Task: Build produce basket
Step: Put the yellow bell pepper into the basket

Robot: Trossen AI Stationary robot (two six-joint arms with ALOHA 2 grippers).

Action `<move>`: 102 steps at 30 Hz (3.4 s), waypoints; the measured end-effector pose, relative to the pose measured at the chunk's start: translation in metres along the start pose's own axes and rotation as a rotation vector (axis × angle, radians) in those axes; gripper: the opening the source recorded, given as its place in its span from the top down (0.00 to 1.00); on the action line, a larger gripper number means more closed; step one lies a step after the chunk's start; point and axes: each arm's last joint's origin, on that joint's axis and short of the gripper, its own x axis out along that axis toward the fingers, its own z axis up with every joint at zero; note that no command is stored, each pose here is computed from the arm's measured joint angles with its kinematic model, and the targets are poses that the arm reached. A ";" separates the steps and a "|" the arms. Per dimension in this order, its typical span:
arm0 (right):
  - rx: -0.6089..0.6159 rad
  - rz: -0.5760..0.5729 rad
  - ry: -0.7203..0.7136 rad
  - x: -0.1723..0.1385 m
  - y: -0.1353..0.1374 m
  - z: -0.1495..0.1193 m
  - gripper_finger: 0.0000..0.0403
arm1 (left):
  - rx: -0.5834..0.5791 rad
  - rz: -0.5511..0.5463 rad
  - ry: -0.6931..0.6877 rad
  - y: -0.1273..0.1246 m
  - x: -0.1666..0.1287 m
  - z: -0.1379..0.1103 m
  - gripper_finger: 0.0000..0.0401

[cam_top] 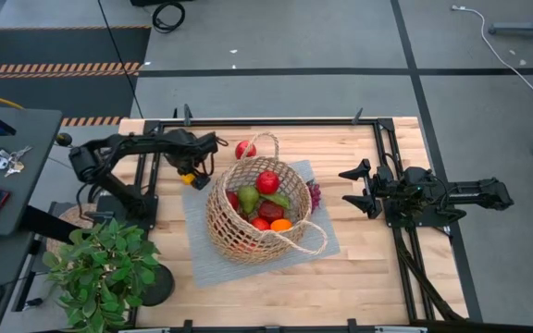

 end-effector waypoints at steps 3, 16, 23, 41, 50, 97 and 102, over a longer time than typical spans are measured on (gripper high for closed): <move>0.000 0.000 0.000 0.000 0.000 0.000 0.05 | 0.017 0.006 0.021 -0.001 0.006 0.002 0.02; 0.000 0.000 0.000 0.000 0.000 0.000 0.05 | 0.021 0.009 -0.002 -0.003 0.008 0.006 0.18; 0.000 0.000 0.000 0.000 0.000 0.000 0.05 | 0.043 0.012 -0.035 -0.001 0.000 0.005 0.19; 0.000 0.000 0.000 0.000 0.000 0.000 0.05 | -0.059 -0.151 -0.827 0.020 -0.163 -0.002 0.18; 0.000 0.000 0.000 0.000 0.000 0.000 0.05 | -0.038 -0.332 -1.358 0.013 -0.240 -0.028 0.18; 0.000 0.000 0.000 0.000 0.000 0.000 0.05 | 1.590 0.887 -1.413 -0.127 -0.236 -0.064 0.18; 0.000 0.000 0.000 0.000 0.000 0.000 0.05 | 1.348 0.673 -1.505 -0.126 -0.241 -0.062 0.18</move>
